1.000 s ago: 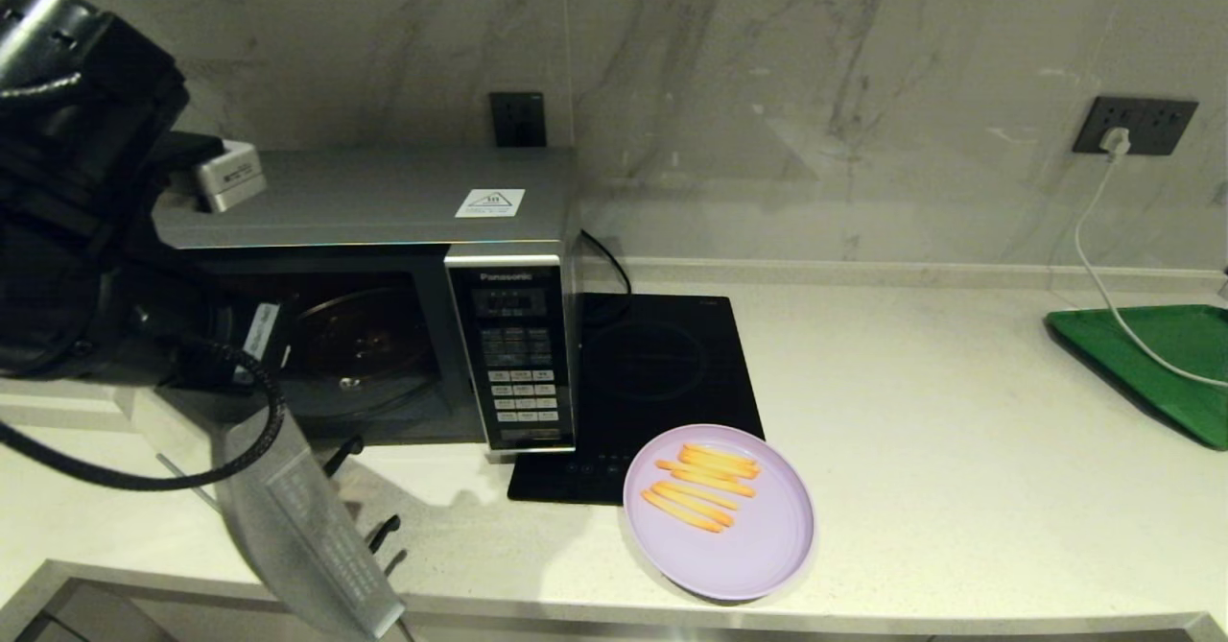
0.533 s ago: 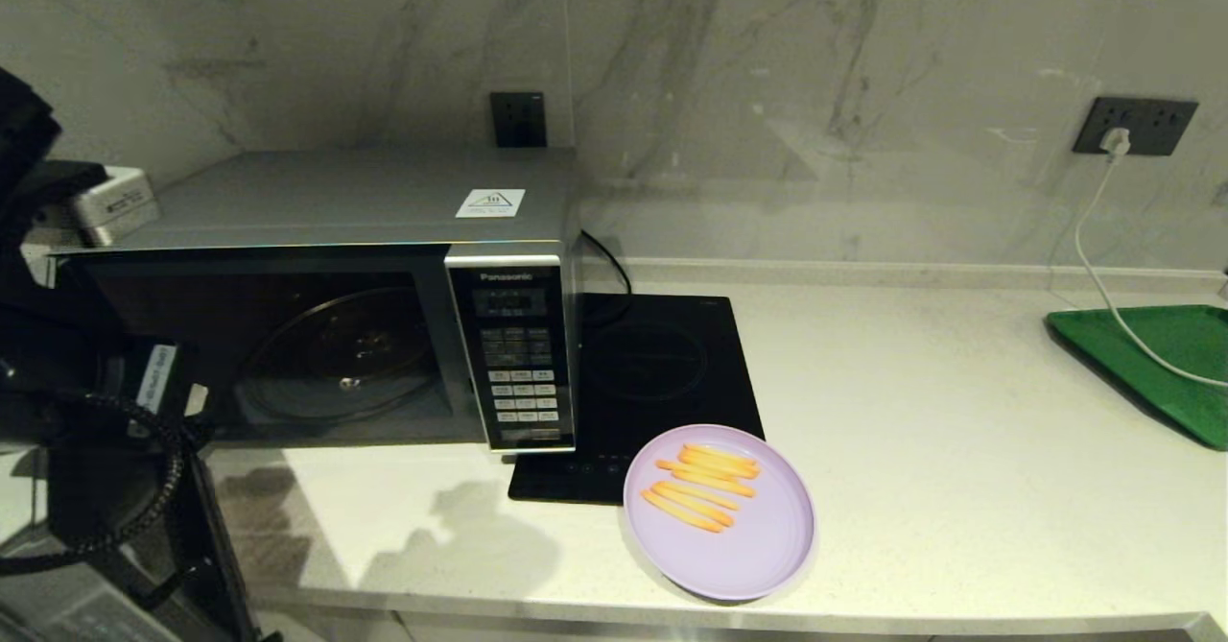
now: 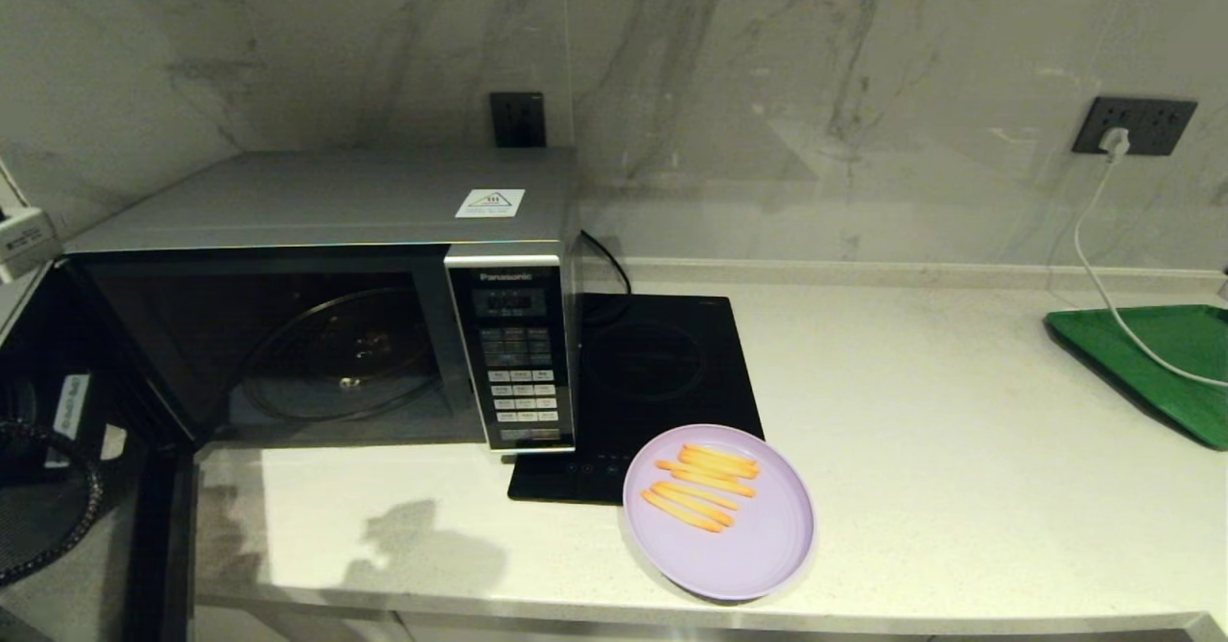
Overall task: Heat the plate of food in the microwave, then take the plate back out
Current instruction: Open the microwave oven, then put the plate in the microwave oven
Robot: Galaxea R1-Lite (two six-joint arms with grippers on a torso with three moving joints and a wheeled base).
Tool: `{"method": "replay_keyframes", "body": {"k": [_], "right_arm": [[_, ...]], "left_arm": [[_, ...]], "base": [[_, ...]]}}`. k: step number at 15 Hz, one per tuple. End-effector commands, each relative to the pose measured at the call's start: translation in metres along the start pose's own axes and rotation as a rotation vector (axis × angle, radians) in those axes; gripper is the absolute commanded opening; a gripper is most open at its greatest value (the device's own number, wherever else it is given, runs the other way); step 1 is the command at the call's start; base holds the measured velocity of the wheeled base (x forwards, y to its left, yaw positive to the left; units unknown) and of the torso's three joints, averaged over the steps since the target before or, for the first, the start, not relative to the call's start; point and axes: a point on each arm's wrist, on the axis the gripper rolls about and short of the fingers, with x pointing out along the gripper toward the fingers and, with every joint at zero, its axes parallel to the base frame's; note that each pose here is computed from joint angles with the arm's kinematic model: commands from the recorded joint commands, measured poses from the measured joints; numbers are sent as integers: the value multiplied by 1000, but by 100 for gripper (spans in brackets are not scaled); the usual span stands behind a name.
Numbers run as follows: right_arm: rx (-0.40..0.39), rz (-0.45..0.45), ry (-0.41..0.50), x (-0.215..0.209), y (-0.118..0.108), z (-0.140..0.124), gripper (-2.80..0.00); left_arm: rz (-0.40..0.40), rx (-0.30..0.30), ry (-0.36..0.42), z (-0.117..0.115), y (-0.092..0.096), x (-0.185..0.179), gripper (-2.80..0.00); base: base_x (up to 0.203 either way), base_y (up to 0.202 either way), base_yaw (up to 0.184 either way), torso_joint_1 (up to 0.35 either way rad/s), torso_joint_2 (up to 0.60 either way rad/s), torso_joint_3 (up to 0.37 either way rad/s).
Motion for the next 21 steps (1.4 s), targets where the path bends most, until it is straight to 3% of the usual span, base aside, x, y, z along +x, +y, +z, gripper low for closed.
{"method": "replay_keyframes", "body": {"k": [1,9,13,21], "right_arm": [[0,0,1,0,0,0,-280],[0,0,1,0,0,0,-280],[0,0,1,0,0,0,-280],[0,2,1,0,0,0,-280]], "left_arm": [[38,-53,12,0,10,2,-280],[105,-255,38,-2,46,5,-280],[141,-304,-6,2,54,4,-280],[312,-444,-111,21,86,22,-280]], "base": [[0,0,0,0,0,0],[0,0,0,0,0,0],[0,0,0,0,0,0],[0,0,0,0,0,0]]}}
